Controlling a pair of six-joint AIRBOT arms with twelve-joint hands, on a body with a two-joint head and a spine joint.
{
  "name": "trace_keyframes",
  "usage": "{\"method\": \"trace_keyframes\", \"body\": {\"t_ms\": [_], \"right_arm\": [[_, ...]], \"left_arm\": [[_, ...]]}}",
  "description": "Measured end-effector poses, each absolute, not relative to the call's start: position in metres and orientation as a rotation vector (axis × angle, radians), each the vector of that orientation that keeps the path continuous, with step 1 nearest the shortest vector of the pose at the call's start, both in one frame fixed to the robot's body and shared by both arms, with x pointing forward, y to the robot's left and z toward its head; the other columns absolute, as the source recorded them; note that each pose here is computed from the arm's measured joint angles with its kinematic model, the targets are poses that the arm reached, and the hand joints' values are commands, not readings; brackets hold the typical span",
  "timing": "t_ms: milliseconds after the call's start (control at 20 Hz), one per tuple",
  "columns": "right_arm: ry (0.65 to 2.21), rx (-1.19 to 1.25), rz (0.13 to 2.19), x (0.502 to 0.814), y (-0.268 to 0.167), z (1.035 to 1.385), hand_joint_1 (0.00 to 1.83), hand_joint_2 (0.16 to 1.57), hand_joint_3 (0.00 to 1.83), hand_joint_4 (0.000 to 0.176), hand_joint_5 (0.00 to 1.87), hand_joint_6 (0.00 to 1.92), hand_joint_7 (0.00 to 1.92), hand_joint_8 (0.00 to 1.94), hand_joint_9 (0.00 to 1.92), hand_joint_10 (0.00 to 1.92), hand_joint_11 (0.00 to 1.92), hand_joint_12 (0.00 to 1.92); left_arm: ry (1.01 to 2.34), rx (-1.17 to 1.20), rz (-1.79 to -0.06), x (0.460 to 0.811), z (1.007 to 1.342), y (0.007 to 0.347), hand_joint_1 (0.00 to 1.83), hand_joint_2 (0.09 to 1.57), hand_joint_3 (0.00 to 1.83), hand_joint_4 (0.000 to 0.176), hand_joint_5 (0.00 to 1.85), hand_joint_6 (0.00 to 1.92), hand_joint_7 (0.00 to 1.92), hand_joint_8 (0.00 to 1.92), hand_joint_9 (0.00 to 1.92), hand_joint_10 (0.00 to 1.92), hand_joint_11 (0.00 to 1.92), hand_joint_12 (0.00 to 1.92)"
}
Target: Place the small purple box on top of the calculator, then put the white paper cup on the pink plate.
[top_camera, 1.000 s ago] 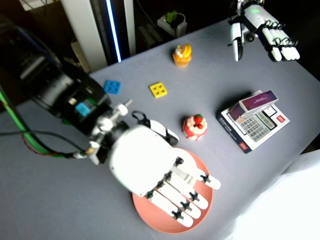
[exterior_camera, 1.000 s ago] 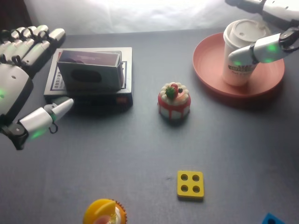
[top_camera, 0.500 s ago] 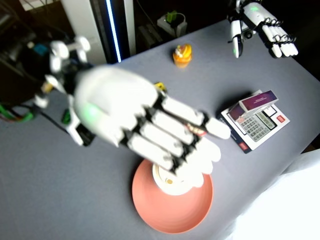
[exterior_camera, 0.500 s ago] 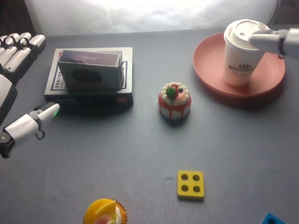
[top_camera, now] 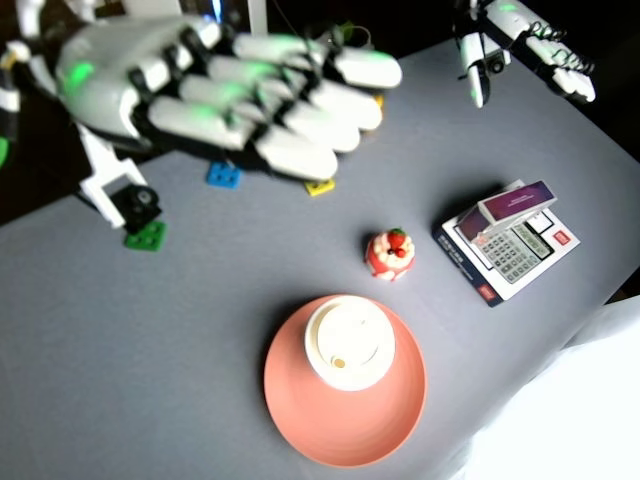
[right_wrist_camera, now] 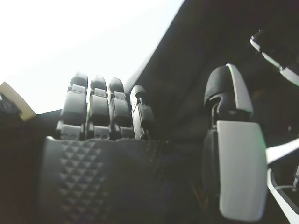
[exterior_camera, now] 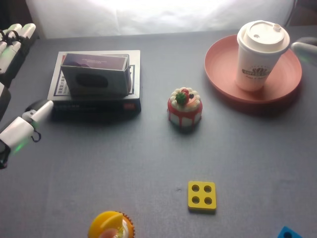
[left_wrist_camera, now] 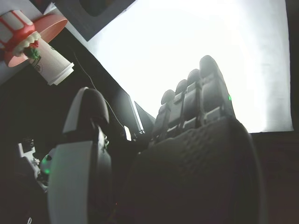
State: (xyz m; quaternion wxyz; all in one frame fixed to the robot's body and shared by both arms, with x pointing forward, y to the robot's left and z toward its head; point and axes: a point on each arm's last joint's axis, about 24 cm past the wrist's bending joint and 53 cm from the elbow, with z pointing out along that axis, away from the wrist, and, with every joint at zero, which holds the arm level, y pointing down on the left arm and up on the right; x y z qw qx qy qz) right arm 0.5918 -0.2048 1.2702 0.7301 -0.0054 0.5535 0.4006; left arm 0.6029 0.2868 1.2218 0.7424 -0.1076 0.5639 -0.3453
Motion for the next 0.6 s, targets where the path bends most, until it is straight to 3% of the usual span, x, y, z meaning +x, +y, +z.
{"method": "trace_keyframes", "body": {"t_ms": [50,100,150,250,300,350,400,450,500,550,600], "right_arm": [[1.202,-0.009,0.88,0.587,-0.208,1.273,0.66,1.12,0.02,0.094,0.0,0.0,0.0,0.0,0.0,0.0,0.0,0.0],[1.18,-0.006,0.878,0.581,-0.213,1.277,0.63,1.16,0.04,0.061,0.0,0.0,0.0,0.0,0.0,0.0,0.0,0.0],[1.166,-0.004,0.879,0.577,-0.214,1.28,0.63,1.16,0.04,0.061,0.0,0.0,0.0,0.0,0.0,0.0,0.0,0.0],[1.133,-0.009,0.885,0.567,-0.217,1.286,0.6,1.16,0.03,0.096,0.0,0.0,0.0,0.0,0.0,0.0,0.0,0.0],[1.119,-0.011,0.885,0.562,-0.219,1.288,0.61,1.17,0.03,0.085,0.0,0.0,0.0,0.0,0.0,0.0,0.0,0.0],[1.108,-0.006,0.886,0.557,-0.222,1.288,0.54,1.15,0.01,0.065,0.0,0.0,0.0,0.0,0.0,0.0,0.0,0.0],[1.097,-0.003,0.885,0.554,-0.224,1.289,0.53,1.15,0.01,0.072,0.0,0.0,0.0,0.0,0.0,0.0,0.0,0.0],[1.093,0.003,0.881,0.554,-0.226,1.291,0.53,1.15,0.01,0.072,0.0,0.0,0.0,0.0,0.0,0.0,0.0,0.0],[1.082,0.005,0.876,0.553,-0.228,1.294,0.46,1.27,0.02,0.078,0.03,0.01,0.0,0.0,0.0,0.0,0.0,0.0],[1.071,0.007,0.873,0.552,-0.23,1.297,0.41,1.26,0.01,0.05,0.01,0.0,0.0,0.0,0.0,0.0,0.0,0.0],[1.07,0.012,0.873,0.552,-0.23,1.298,0.41,1.29,0.02,0.079,0.12,0.05,0.0,0.0,0.0,0.0,0.0,0.0]], "left_arm": [[1.228,-0.231,-0.763,0.602,1.224,0.285,0.68,1.39,0.0,0.085,0.0,0.0,0.0,0.0,0.0,0.0,0.0,0.02],[1.213,-0.222,-0.771,0.6,1.227,0.284,0.56,1.38,0.0,0.095,0.0,0.0,0.0,0.0,0.0,0.0,0.0,0.0],[1.202,-0.218,-0.775,0.598,1.23,0.284,0.56,1.38,0.0,0.095,0.0,0.0,0.0,0.0,0.0,0.0,0.0,0.0],[1.177,-0.218,-0.8,0.594,1.235,0.281,0.5,1.38,0.0,0.127,0.0,0.0,0.0,0.0,0.0,0.0,0.0,0.0],[1.176,-0.204,-0.813,0.593,1.236,0.278,0.52,1.37,0.0,0.153,0.0,0.0,0.0,0.0,0.0,0.0,0.0,0.0],[1.178,-0.196,-0.826,0.592,1.237,0.275,0.57,1.34,0.0,0.169,0.0,0.0,0.0,0.0,0.01,0.0,0.02,0.01],[1.178,-0.195,-0.834,0.592,1.237,0.274,0.57,1.36,0.0,0.175,0.0,0.0,0.0,0.0,0.0,0.0,0.0,0.0],[1.172,-0.195,-0.839,0.592,1.239,0.273,0.57,1.36,0.0,0.175,0.0,0.0,0.0,0.0,0.0,0.0,0.0,0.0],[1.161,-0.19,-0.847,0.592,1.244,0.271,0.65,1.4,0.01,0.166,0.0,0.0,0.0,0.0,0.07,0.03,0.0,0.0],[1.145,-0.174,-0.858,0.591,1.25,0.268,0.66,1.46,0.01,0.134,0.0,0.0,0.0,0.0,0.01,0.0,0.0,0.0],[1.13,-0.155,-0.871,0.59,1.256,0.264,0.71,1.51,0.01,0.125,0.0,0.0,0.0,0.0,0.0,0.0,0.0,0.0]]}}
